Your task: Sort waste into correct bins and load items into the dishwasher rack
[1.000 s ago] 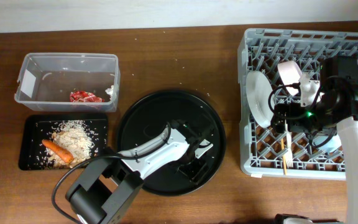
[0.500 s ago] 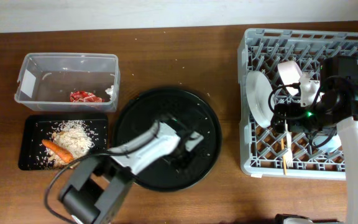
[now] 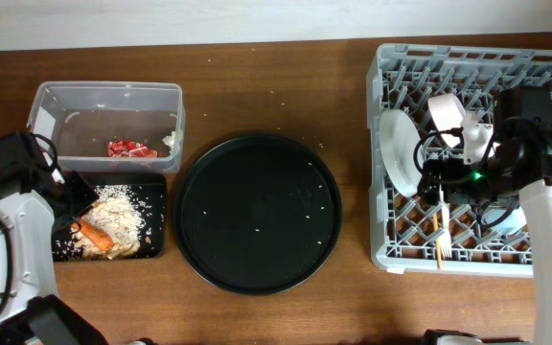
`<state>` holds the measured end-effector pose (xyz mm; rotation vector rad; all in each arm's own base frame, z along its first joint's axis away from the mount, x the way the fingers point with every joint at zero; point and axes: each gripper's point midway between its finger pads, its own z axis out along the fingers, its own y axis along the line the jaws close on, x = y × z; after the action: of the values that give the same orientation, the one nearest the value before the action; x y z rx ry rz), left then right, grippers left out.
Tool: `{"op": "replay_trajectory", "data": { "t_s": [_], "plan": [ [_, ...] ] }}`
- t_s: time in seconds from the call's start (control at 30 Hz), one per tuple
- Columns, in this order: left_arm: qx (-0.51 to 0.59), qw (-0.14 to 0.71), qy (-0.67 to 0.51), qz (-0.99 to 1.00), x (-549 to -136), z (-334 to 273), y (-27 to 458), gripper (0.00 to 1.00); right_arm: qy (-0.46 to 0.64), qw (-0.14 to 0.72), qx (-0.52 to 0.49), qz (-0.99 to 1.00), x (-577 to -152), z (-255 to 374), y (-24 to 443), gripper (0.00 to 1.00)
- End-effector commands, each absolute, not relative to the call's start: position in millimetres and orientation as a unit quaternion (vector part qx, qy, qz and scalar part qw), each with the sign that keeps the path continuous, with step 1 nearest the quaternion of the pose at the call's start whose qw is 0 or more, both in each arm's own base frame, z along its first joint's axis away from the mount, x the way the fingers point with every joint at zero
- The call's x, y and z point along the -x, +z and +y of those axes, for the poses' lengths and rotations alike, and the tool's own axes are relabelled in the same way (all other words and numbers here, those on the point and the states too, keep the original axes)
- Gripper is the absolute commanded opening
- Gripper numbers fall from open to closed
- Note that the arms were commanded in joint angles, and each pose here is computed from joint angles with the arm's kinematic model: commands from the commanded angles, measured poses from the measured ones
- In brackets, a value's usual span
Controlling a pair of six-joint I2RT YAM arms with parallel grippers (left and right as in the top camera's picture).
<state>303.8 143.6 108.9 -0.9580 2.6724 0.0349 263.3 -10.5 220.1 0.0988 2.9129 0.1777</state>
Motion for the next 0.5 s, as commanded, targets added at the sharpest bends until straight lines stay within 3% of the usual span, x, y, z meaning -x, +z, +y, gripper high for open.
{"op": "replay_trajectory", "data": {
  "t_s": [0.0,0.07,0.27,0.33,0.43,0.47],
  "plan": [
    [0.355,0.138,0.047,0.923,-293,155,105,0.25,0.065,0.109,-0.039,0.991,-264,-11,220,0.99],
    [0.355,0.135,0.048,0.924,-292,154,105,0.39,0.065,0.109,-0.039,0.991,-264,-11,220,0.99],
    [0.355,0.13,0.04,0.925,-291,151,104,0.41,0.065,0.109,-0.039,0.991,-264,-11,220,0.99],
    [0.342,0.132,-0.002,0.93,-298,133,103,0.48,0.067,0.109,-0.039,0.991,-264,-10,220,0.99],
    [0.178,0.133,-0.016,0.975,-322,52,106,0.55,0.135,0.125,-0.028,0.982,-273,13,225,0.99],
    [0.124,0.131,-0.016,0.983,-323,33,106,0.66,0.136,0.127,-0.023,0.982,-277,15,224,0.99]
  ]
}}
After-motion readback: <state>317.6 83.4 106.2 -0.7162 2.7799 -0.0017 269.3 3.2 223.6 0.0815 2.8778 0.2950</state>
